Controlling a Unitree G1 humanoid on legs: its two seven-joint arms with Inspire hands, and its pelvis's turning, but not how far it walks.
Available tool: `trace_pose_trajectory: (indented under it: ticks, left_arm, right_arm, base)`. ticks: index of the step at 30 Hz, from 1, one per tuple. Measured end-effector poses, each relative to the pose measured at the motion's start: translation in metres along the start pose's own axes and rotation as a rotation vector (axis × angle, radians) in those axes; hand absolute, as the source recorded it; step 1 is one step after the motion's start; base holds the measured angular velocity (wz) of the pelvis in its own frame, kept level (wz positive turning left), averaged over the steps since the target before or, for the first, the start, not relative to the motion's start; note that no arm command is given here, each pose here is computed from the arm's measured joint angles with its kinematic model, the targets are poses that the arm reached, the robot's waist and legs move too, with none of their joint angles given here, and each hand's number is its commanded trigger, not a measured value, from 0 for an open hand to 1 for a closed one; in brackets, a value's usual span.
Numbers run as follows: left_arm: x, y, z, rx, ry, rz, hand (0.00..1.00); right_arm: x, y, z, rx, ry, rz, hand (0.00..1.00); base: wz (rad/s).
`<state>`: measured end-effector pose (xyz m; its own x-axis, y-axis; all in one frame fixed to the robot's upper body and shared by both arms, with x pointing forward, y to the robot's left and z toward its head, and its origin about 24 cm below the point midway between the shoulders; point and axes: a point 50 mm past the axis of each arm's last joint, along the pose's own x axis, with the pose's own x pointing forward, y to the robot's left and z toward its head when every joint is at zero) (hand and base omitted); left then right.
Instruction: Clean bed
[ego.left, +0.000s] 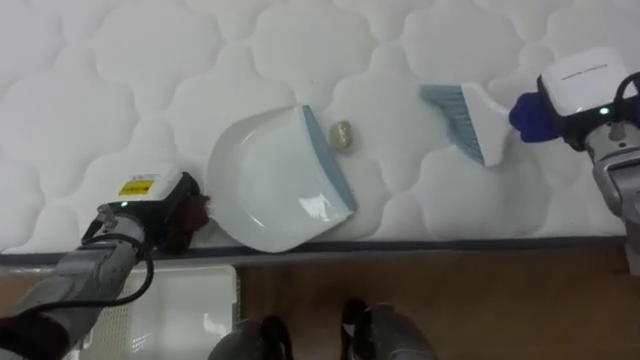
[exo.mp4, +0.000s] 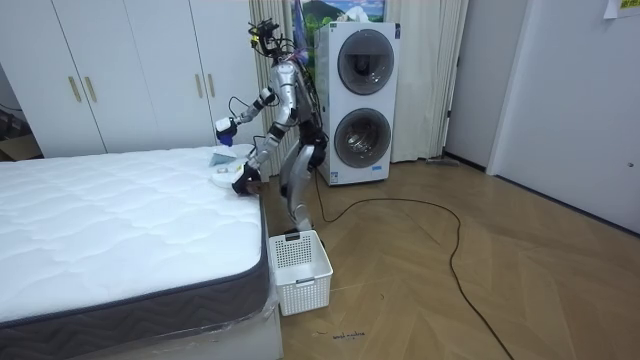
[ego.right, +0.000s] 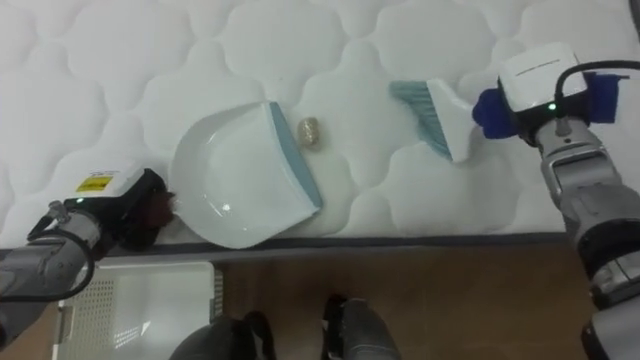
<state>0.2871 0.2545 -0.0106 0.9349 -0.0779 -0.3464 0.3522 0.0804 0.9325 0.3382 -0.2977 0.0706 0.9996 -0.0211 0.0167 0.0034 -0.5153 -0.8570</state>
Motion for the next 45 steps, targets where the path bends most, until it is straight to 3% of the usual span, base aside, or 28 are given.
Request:
trace_pose_trajectory:
  ticks: [12,20,30,45]
  left_arm:
    - [-0.003,-0.011,-0.005,0.009,0.027,-0.046,1.0]
    - [-0.014,-0.046,-0.014,-0.019,0.124,-0.156,1.0]
    - [-0.02,-0.06,-0.021,-0.032,0.19,-0.194,1.0]
    - [-0.02,-0.07,-0.014,-0.044,0.206,-0.215,1.0]
  right_arm:
    - [0.007,-0.007,0.042,0.08,-0.068,0.033,1.0]
    - [0.01,-0.017,0.073,0.139,-0.103,0.078,1.0]
    - [0.011,-0.036,0.094,0.189,-0.15,0.067,1.0]
    - [-0.002,-0.063,0.162,0.585,-0.382,0.202,1.0]
  base:
    - [-0.08]
    - [0.0]
    - [-0.06]
    - [0.05]
